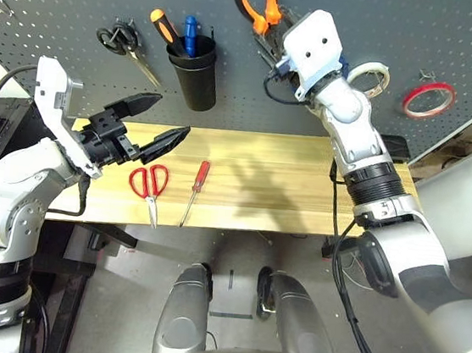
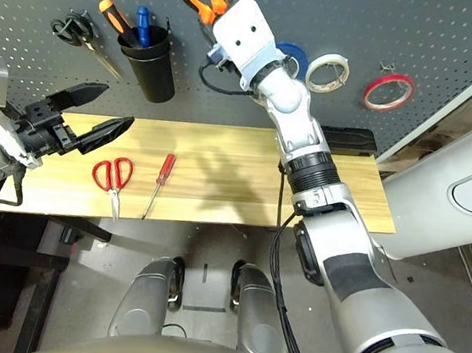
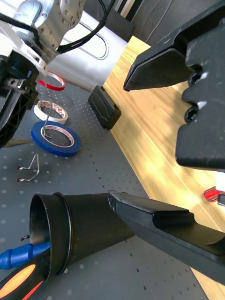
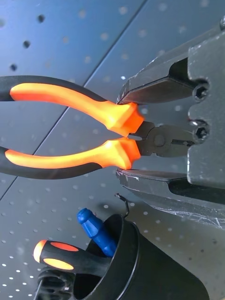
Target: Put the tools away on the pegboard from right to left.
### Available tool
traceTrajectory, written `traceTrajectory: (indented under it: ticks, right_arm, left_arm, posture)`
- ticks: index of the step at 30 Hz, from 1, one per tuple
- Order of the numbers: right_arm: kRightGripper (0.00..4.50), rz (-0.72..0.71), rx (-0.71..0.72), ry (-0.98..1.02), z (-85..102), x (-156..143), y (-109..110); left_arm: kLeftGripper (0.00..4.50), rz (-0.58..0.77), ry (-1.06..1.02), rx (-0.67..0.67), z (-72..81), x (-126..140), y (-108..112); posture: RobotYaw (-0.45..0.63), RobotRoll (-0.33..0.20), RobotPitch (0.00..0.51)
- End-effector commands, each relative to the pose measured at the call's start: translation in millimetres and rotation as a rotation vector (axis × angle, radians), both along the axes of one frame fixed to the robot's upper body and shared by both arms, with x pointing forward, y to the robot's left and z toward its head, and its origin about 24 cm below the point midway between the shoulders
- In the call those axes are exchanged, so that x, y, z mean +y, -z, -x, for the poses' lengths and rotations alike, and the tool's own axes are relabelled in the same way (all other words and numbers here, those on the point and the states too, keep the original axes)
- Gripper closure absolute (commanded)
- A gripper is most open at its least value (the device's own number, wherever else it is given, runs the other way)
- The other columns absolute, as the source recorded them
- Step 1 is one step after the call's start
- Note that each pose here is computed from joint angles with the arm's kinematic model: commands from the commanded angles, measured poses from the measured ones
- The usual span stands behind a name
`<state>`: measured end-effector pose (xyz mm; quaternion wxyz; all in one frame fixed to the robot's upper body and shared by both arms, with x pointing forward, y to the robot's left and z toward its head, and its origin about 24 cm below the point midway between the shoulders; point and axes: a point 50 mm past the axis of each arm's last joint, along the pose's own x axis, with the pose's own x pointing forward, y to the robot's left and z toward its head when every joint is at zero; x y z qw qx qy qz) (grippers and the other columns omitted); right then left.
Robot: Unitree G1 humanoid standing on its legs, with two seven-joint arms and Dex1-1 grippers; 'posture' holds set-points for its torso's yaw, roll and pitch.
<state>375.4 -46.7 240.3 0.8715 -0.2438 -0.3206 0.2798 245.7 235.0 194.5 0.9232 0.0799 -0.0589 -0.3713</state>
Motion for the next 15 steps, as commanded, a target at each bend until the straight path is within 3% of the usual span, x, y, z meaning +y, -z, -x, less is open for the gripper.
traceTrajectory:
  ticks: [1,15]
  right_arm:
    - [2.36,0.001,-0.049,0.011,-0.4,3.4,-4.6]
    - [2.36,0.019,-0.099,0.053,-5.0,6.6,-7.4]
  left_arm:
    - [0.0,-0.017,0.022,0.002,1.8,-3.8,-0.4]
    - [0.0,-0.019,0.022,-0.003,1.2,-4.6,-1.0]
  posture:
    - [0.1,0.0,0.155]
    - [0.1,0.0,0.163]
